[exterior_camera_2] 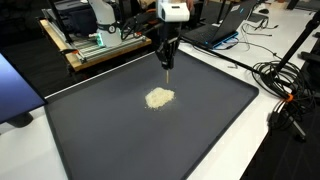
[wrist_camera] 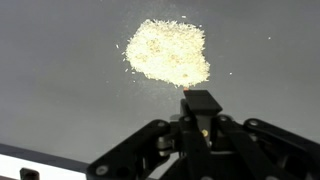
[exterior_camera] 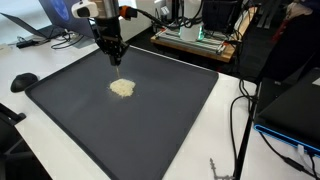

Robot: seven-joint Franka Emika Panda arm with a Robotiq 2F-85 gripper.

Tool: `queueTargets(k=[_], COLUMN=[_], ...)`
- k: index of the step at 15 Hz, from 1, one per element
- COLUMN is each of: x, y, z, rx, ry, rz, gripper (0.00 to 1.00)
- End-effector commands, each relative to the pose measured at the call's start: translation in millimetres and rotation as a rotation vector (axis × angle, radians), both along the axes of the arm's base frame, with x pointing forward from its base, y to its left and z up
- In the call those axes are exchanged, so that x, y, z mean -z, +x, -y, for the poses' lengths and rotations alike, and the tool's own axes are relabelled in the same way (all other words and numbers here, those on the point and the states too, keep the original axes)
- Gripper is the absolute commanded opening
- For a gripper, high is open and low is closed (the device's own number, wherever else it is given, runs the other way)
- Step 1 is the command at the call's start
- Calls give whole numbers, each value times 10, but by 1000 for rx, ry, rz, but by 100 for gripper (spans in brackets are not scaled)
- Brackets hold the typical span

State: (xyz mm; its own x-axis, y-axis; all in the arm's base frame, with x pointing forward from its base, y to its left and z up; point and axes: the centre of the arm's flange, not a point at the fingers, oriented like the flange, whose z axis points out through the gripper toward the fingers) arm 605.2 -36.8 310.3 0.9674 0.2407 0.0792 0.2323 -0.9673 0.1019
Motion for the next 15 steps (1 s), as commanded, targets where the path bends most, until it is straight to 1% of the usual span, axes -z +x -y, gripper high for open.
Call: queueTargets(k=[1,9,15], x=[142,427,572], y=[220,373,436], z=[72,145,156], rx=[44,106,124], ry=[-34,-60,-65], rz=[-33,-76,-108], gripper=[3,3,3])
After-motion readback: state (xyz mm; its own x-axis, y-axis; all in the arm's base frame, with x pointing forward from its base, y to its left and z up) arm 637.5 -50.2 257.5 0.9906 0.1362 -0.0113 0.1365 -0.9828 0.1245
